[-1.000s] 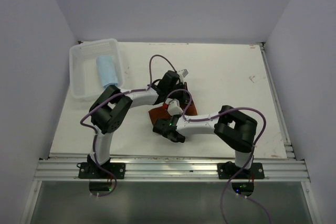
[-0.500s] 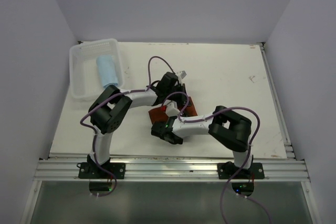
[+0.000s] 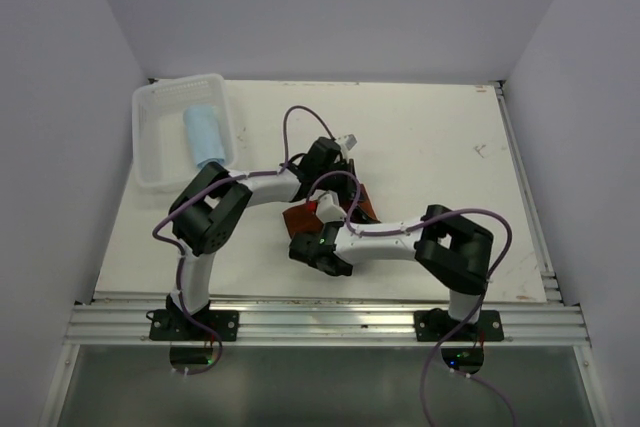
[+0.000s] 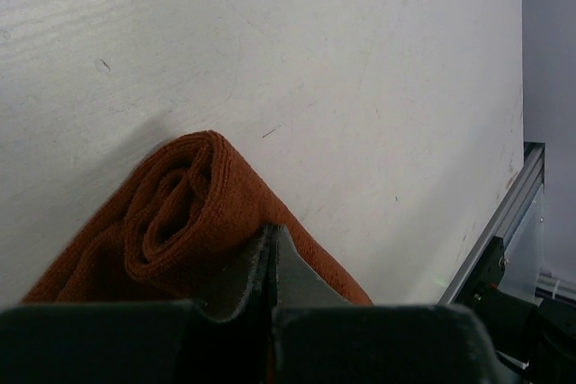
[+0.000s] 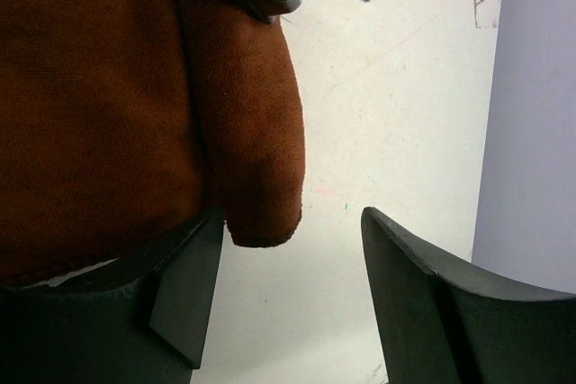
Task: Roll the towels
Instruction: Roll the towel
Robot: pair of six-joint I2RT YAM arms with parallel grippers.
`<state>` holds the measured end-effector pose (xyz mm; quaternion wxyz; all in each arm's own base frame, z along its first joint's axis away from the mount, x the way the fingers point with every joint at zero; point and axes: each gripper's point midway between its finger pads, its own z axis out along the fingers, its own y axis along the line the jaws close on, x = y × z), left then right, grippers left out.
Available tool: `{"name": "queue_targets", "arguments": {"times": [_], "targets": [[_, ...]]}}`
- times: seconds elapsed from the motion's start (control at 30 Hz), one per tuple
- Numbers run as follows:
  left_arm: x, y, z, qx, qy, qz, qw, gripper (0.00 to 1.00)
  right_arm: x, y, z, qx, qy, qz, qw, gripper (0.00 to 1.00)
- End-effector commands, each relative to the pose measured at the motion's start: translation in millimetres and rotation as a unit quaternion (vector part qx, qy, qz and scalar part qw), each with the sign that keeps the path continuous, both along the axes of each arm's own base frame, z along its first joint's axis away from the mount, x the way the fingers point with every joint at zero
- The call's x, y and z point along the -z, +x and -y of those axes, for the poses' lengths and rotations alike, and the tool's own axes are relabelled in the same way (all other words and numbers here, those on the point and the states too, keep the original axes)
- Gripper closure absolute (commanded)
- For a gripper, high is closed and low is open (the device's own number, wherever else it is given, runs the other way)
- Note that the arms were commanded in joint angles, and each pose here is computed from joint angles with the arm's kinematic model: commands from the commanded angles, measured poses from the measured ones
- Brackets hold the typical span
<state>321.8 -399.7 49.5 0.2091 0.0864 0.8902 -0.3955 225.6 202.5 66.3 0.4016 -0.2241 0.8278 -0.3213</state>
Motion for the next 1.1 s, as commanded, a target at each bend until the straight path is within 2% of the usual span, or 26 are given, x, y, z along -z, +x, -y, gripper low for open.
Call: {"name": "queue_targets", "arguments": {"times": [0.0,0.23,0.43,0.47,0.53,0.63,0.73,0.77,0.8,0.97,1.0,1.07], "targets": [[-15,6,13,0.012,-0.008,0.036,0.999,1.0,-31,1,-7,-0.002,0.064,0.034,0.997,0.34],[-14,7,12,0.009,-0.003,0.038,0.999,1.0,-46,-12,1,-0.014,0.121,0.025,0.992,0.32],[-11,6,7,0.007,0.005,0.037,0.999,1.0,-35,-28,7,-0.019,0.225,0.005,0.974,0.34],[-11,5,6,0.007,0.006,0.037,0.999,1.0,-44,-28,0,-0.026,0.275,0.013,0.961,0.35],[-10,4,4,0.007,0.007,0.036,0.999,1.0,-35,-34,0,-0.036,0.31,-0.002,0.95,0.38],[-10,4,2,0.005,0.008,0.037,0.999,1.0,-47,-33,-2,-0.039,0.398,0.013,0.917,0.43],[-9,2,1,0.005,0.009,0.036,0.999,1.0,-53,-23,5,-0.021,0.479,0.015,0.877,0.48],[-9,3,0,0.004,0.009,0.036,0.999,1.0,-53,-24,-2,-0.022,0.516,-0.01,0.856,0.48],[-6,2,-1,0.004,0.012,0.034,0.999,1.0,-49,-14,13,0.006,0.531,-0.002,0.847,0.49],[-7,0,-3,0.0,0.011,0.034,0.999,1.0,-36,-4,17,0.037,0.583,-0.032,0.811,0.49],[-7,0,-4,-0.003,0.008,0.034,0.999,1.0,-29,-9,14,0.039,0.594,-0.055,0.802,0.48],[-9,-1,-4,-0.003,0.005,0.035,0.999,1.0,-27,0,13,0.06,0.628,-0.052,0.774,0.45]]}}
